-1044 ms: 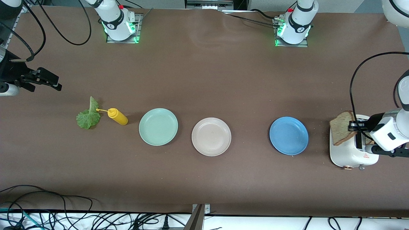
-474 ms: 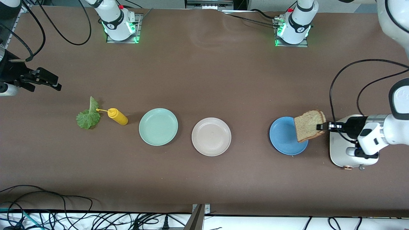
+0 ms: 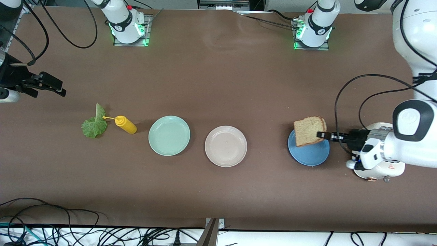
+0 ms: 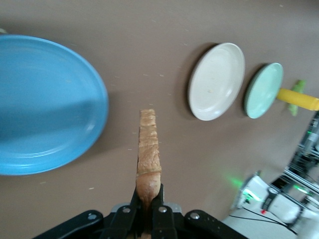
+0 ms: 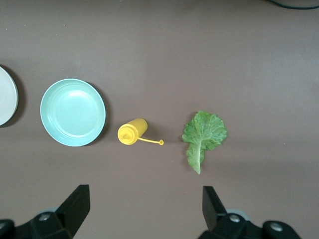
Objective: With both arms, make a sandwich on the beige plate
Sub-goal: 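Carry the bread slice to the beige plate and release it, then withdraw the left gripper from the plate back toward the toaster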
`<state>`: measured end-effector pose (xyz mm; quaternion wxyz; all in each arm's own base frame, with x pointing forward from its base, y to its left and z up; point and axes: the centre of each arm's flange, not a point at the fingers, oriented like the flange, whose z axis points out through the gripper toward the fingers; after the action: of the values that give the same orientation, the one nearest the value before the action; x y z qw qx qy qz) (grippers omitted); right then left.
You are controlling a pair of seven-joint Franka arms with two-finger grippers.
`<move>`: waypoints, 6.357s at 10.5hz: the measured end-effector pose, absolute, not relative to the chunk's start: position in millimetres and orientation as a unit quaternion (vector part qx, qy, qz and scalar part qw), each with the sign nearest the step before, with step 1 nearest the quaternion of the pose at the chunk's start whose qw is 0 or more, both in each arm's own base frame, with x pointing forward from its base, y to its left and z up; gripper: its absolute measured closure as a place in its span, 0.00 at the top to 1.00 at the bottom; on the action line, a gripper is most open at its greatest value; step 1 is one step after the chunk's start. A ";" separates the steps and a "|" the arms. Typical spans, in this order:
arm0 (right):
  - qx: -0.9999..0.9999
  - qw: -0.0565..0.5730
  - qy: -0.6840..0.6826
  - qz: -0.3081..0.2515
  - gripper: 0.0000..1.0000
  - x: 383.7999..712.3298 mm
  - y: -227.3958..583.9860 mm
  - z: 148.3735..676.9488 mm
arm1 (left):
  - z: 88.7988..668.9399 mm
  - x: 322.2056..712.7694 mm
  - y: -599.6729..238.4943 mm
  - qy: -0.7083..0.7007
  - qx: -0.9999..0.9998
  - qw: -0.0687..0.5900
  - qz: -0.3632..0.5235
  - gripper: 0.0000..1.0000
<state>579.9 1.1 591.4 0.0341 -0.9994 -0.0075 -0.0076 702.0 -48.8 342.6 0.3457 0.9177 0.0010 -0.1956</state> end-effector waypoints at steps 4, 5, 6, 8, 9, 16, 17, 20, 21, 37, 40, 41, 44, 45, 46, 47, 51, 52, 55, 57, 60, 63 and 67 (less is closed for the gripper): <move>-0.999 0.040 -0.006 -0.006 1.00 579.7 1.1 591.2 | 296.8 701.5 -116.4 0.023 0.868 0.438 -0.233 0.09; -0.999 0.041 -0.006 -0.006 1.00 579.7 1.2 591.3 | 288.0 700.6 -131.1 0.045 0.857 0.454 -0.239 0.09; -0.999 0.041 -0.006 -0.006 1.00 579.7 1.2 591.3 | 277.5 696.6 -146.9 0.069 0.844 0.469 -0.251 0.09; -0.999 0.041 -0.006 -0.006 1.00 579.7 1.0 591.3 | 261.1 685.7 -182.0 0.107 0.807 0.508 -0.282 0.09; -0.999 0.042 -0.006 -0.006 1.00 579.7 1.1 591.3 | 253.3 681.4 -193.5 0.123 0.792 0.519 -0.296 0.09; -0.999 0.042 -0.005 -0.006 1.00 579.7 1.0 591.3 | 225.3 678.8 -267.1 0.200 0.796 0.520 -0.235 0.09; -0.999 0.042 -0.005 -0.006 1.00 579.7 1.0 591.3 | 218.3 680.9 -264.5 0.210 0.799 0.518 -0.224 0.09; -0.999 0.042 -0.005 -0.006 1.00 579.6 1.0 591.2 | 192.8 683.3 -255.9 0.218 0.798 0.524 -0.203 0.09; -0.999 0.042 -0.005 -0.006 1.00 579.6 1.0 591.2 | 187.5 683.5 -254.6 0.219 0.800 0.523 -0.198 0.09; -0.999 0.042 -0.005 -0.006 1.00 579.6 1.1 591.3 | 177.8 693.6 -239.8 0.176 0.831 0.513 -0.120 1.00; -0.999 0.042 -0.005 -0.006 1.00 579.6 1.1 591.3 | 187.2 700.4 -230.3 0.136 0.863 0.475 -0.105 1.00; -0.999 0.042 -0.005 -0.006 1.00 579.6 1.1 591.3 | 195.0 704.0 -226.5 0.120 0.874 0.461 -0.097 1.00; -0.999 0.043 -0.005 -0.006 1.00 579.6 1.1 591.3 | 220.5 713.7 -200.3 0.083 0.904 0.413 -0.072 1.00; -0.999 0.043 -0.005 -0.006 1.00 579.6 1.2 591.3 | 227.3 716.5 -189.4 0.075 0.913 0.396 -0.065 1.00; -0.999 0.043 -0.005 -0.006 1.00 579.6 1.1 591.3 | 232.5 719.3 -176.6 0.068 0.921 0.378 -0.060 1.00; -0.999 0.043 -0.005 -0.006 1.00 579.6 1.1 591.3 | 237.0 721.4 -163.9 0.063 0.930 0.356 -0.058 1.00; -0.999 0.043 -0.005 -0.006 1.00 579.5 1.2 591.2 | 267.6 718.6 -139.6 0.019 0.966 0.249 -0.068 1.00; -0.999 0.043 -0.005 -0.006 1.00 579.5 1.2 591.2 | 281.3 715.8 -128.4 0.005 0.972 0.222 -0.077 1.00; -0.999 0.043 -0.005 -0.005 1.00 579.4 1.2 591.2 | 316.6 708.3 -105.2 -0.034 0.985 0.145 -0.082 1.00; -0.999 0.043 -0.005 -0.005 1.00 579.4 0.7 591.0 | 334.7 696.7 -92.6 -0.043 0.992 0.090 -0.081 1.00; -0.999 0.042 0.001 -0.005 1.00 579.2 -6.4 591.5 | 367.6 671.4 -60.3 -0.053 0.996 0.004 -0.074 1.00; -0.999 0.040 0.009 -0.005 1.00 578.9 -15.2 591.5 | 418.6 645.9 -35.2 -0.040 0.998 -0.009 -0.050 1.00; -0.999 0.037 0.008 -0.005 1.00 578.8 -15.7 591.5 | 474.6 617.8 -18.2 -0.028 0.999 -0.011 -0.015 1.00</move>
<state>578.8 -15.7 591.5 0.0370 -0.9993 0.0082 -0.0052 617.8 -18.2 474.6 -0.0106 0.9994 -0.0276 -0.0153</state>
